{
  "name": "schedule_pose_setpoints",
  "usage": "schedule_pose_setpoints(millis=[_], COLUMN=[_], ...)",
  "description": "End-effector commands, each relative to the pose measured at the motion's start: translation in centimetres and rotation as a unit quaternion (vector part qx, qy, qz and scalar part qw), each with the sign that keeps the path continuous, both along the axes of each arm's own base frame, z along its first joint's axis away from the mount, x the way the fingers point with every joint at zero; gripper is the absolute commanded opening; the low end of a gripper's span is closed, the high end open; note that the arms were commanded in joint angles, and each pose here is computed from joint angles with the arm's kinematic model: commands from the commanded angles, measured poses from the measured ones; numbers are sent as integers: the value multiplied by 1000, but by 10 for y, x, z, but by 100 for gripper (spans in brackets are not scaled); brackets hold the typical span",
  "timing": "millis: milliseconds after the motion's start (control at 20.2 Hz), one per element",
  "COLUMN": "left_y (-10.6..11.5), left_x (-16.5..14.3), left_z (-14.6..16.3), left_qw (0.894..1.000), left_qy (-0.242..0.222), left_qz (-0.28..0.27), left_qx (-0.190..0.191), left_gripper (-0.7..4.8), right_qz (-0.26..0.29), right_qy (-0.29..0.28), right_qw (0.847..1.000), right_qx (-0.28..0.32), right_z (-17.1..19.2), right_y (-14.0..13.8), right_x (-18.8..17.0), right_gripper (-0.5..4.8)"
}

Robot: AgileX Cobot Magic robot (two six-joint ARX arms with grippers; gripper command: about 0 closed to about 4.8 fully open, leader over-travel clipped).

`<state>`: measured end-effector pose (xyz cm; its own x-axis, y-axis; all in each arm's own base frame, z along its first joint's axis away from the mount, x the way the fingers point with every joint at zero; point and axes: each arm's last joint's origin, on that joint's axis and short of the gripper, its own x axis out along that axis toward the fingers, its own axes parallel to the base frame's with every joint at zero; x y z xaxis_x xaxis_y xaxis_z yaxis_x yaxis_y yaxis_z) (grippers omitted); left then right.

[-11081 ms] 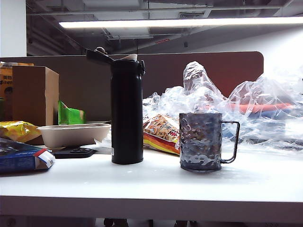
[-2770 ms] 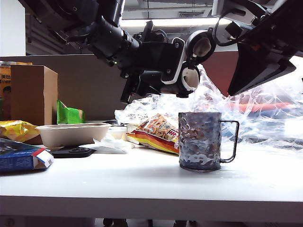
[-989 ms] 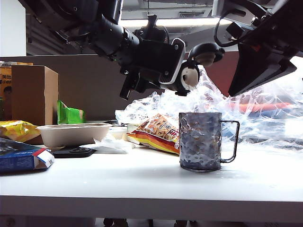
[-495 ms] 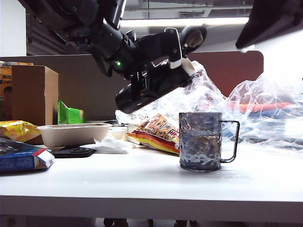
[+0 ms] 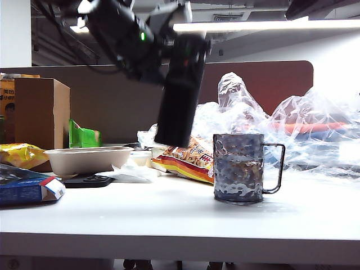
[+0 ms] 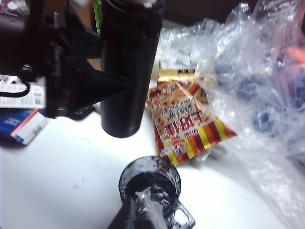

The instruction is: Pick up the black thermos, pour some water into the cup, then place the black thermos back on the table.

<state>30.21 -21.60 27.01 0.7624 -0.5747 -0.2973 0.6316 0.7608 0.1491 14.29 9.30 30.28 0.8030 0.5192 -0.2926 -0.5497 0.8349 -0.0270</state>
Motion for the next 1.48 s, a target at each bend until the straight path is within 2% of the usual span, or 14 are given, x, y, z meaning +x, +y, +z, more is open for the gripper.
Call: schedule_pose_setpoints(millis=[49,148,247,297,396,544,693,841,940,1039,1237,1336,1435,1484], left_y=[10,19,37,47,54,67,72,73,71,68,66,66,66,66], left_x=[-13,-23,-35,-42,-48,-58,-64,-59,-55,-51,-48,-48,-48,-48], left_z=[30,32,22,15,4,-24,-47,-66,-72,-84,-95,-96,-96,-96], left_qw=[999,998,998,997,996,990,990,989,988,989,991,992,993,993], left_qy=[-29,-38,-45,-53,-68,-99,-92,-78,-82,-65,-54,-62,-62,-62], left_qz=[-3,-2,-2,4,8,20,27,40,40,42,41,32,32,32], left_qx=[-35,-40,-49,-53,-63,-99,-100,-116,-122,-128,-119,-101,-100,-100], left_gripper=[-5,-5,-5,-5,-5,-5,-5,-5,-5,-5,-5,-5,-5,64], right_qz=[0,-1,12,24,41,84,102,125,128,127,128,127,127,127], right_qy=[-23,-36,-66,-54,-28,0,9,18,23,26,31,31,31,31], right_qw=[999,998,995,994,995,993,991,989,989,989,989,989,989,989], right_qx=[26,45,72,91,90,84,81,76,73,71,68,68,68,68], right_z=[7,9,4,-3,-11,-25,-35,-43,-47,-48,-49,-49,-49,-49], right_y=[1,1,5,7,12,33,47,63,66,66,66,66,66,66], right_x=[1,2,5,8,13,26,33,34,36,36,36,36,36,36], right_gripper=[-5,-5,-5,-5,-5,-5,-5,-5,-5,-5,-5,-5,-5,-5])
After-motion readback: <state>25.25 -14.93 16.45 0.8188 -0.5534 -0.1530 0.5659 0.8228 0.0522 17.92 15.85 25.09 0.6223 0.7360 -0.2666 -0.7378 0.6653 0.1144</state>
